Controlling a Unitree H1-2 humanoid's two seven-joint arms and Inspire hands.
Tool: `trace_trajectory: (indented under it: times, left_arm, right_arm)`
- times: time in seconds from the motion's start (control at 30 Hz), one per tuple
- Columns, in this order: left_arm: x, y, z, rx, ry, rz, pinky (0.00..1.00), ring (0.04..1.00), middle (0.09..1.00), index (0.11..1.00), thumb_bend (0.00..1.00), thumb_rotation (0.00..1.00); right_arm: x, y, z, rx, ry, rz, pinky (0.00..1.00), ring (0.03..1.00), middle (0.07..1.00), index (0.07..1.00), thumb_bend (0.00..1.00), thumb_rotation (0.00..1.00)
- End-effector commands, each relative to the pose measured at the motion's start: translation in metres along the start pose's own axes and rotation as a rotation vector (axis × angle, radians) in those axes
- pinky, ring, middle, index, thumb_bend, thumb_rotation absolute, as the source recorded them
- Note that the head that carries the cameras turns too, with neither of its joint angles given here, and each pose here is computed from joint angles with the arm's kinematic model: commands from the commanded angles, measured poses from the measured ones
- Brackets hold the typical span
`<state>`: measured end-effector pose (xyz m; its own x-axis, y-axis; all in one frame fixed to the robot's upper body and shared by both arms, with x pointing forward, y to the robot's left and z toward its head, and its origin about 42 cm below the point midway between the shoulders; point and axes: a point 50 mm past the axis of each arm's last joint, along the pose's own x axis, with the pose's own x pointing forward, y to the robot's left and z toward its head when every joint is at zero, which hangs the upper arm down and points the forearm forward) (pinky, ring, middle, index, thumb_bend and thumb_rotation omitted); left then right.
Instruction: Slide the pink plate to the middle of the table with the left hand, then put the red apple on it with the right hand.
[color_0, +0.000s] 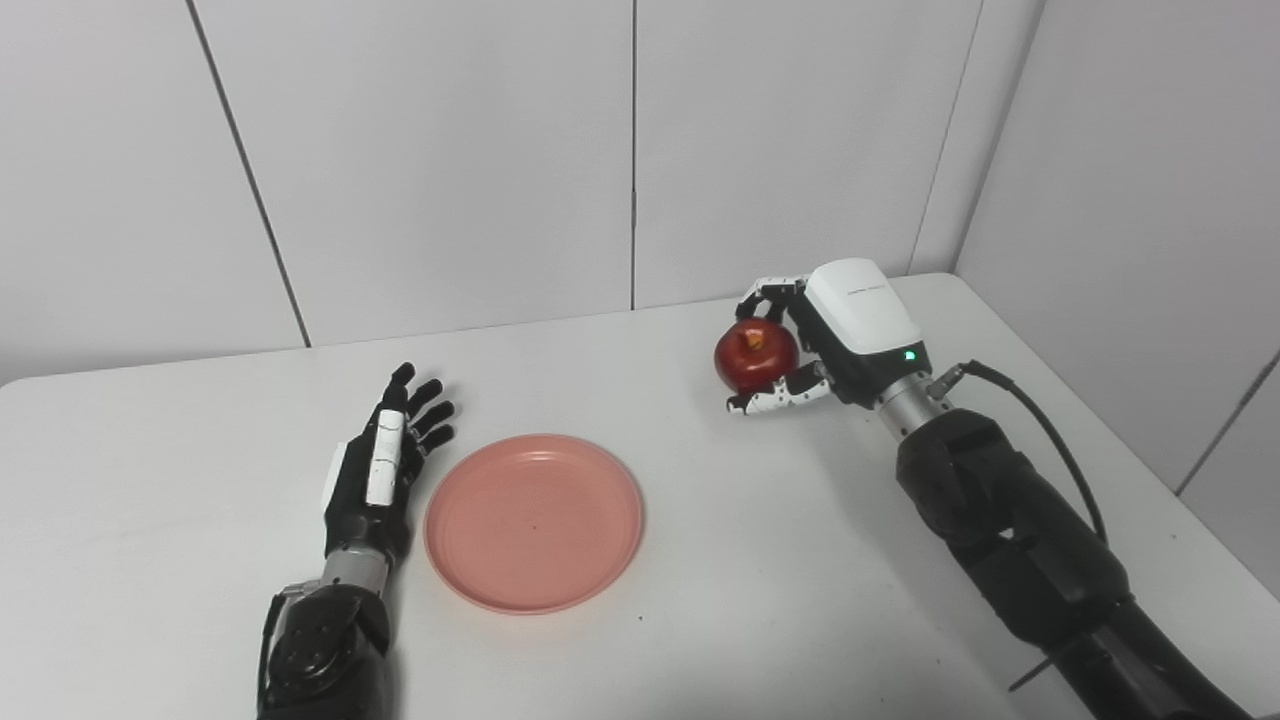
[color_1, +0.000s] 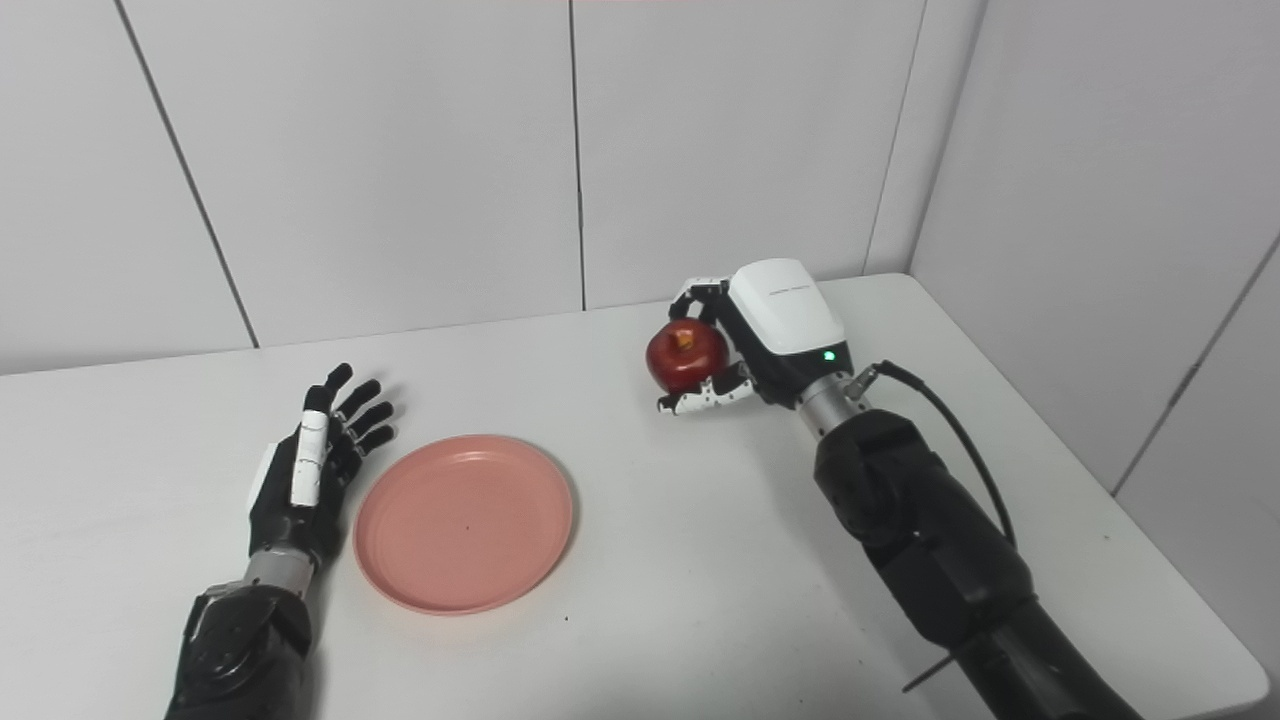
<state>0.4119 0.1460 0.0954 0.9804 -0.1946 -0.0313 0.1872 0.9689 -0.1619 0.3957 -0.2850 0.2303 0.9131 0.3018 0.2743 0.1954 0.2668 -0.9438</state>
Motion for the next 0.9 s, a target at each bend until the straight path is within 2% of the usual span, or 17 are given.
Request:
trace_trajectory:
  times: [0.0, 0.47, 0.57, 0.87]
  left_arm:
    - [-0.016, -0.009, -0.033, -0.023, 0.119, 0.013, 0.83, 0.841, 0.884, 0.910, 0.88, 0.88]
    - [-0.016, -0.030, -0.038, -0.012, 0.124, 0.013, 0.82, 0.841, 0.883, 0.918, 0.86, 0.89]
    - [-0.015, -0.035, -0.040, -0.012, 0.127, 0.013, 0.81, 0.841, 0.882, 0.919, 0.85, 0.89]
    - [-0.014, -0.046, -0.043, -0.028, 0.127, 0.012, 0.79, 0.845, 0.880, 0.912, 0.81, 0.88]
  right_arm:
    - [0.023, -0.026, 0.020, -0.014, -0.122, -0.089, 0.16, 0.221, 0.323, 0.490, 0.50, 0.18]
    - [0.042, 0.011, 0.076, 0.090, -0.245, -0.058, 0.17, 0.231, 0.331, 0.491, 0.50, 0.18]
    - [0.040, 0.018, 0.082, 0.101, -0.248, -0.039, 0.18, 0.242, 0.354, 0.492, 0.50, 0.18]
    - [0.035, 0.036, 0.091, 0.134, -0.260, -0.009, 0.18, 0.235, 0.349, 0.492, 0.50, 0.18]
